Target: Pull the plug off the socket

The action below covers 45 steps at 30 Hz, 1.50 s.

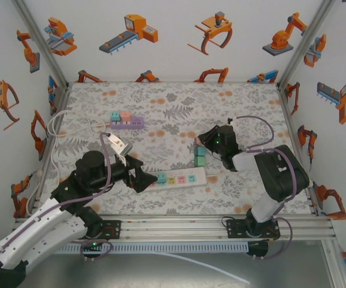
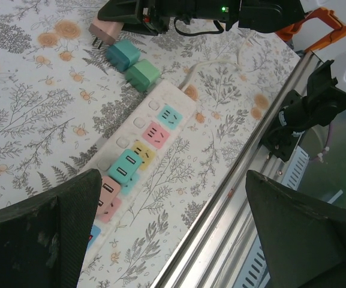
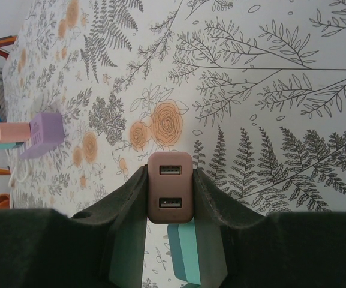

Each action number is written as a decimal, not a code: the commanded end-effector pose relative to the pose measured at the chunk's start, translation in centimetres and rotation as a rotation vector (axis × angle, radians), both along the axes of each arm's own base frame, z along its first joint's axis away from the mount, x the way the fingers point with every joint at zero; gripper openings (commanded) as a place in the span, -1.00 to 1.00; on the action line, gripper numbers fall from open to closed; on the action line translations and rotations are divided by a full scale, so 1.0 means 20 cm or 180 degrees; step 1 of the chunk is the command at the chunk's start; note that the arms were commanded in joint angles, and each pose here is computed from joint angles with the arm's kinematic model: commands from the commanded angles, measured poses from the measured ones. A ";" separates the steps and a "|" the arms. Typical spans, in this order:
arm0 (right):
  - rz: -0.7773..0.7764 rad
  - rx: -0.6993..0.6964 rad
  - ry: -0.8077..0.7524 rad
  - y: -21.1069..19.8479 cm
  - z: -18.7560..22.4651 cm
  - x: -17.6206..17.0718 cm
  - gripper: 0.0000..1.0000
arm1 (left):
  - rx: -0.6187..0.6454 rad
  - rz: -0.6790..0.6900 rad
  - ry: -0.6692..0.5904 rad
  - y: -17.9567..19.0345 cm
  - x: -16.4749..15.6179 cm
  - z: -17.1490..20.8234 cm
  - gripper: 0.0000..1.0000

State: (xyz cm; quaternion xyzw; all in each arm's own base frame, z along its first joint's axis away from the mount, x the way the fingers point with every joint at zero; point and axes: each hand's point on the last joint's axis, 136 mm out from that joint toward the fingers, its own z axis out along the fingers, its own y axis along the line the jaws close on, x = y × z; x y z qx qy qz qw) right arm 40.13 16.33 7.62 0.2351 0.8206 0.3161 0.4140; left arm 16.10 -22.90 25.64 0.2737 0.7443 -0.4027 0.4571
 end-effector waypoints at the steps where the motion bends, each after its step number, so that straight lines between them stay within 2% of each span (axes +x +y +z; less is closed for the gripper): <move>1: -0.0053 0.0080 -0.0100 -0.01 0.03 0.02 -0.32 | 0.0016 0.0002 -0.0035 0.00 0.00 -0.01 0.94; 6: -0.0059 0.0050 -0.0036 -0.02 -0.02 0.00 -0.18 | 0.0028 0.0010 -0.0010 0.00 0.01 -0.02 0.94; 17: -0.0313 0.0001 0.0004 -0.12 -0.04 -0.06 -0.04 | 0.0092 0.0169 0.0007 0.03 0.03 -0.04 0.94; 23: -0.0213 -0.0112 -0.0183 -0.12 0.07 -0.09 -0.03 | 0.0141 0.0314 0.0018 0.06 0.05 -0.05 0.94; 27: -0.0120 -0.0208 -0.0384 -0.12 0.21 -0.10 -0.04 | 0.0202 0.0559 0.0046 0.12 0.09 -0.07 0.94; 31: 0.0201 -0.0434 -0.0712 -0.07 0.41 -0.12 -0.07 | 0.0274 0.0825 0.0087 0.19 0.12 -0.10 0.94; 37: 0.0995 -0.0955 -0.1490 0.09 0.69 -0.21 -0.10 | 0.0404 0.1280 0.0202 0.29 0.18 -0.16 0.94; 41: 0.1733 -0.1188 -0.2104 0.27 0.81 -0.34 -0.13 | 0.0584 0.1595 0.0317 0.37 0.21 -0.22 0.94; 45: 0.2624 -0.1530 -0.2751 0.48 0.84 -0.54 -0.14 | 0.0800 0.1820 0.0461 0.44 0.22 -0.30 0.94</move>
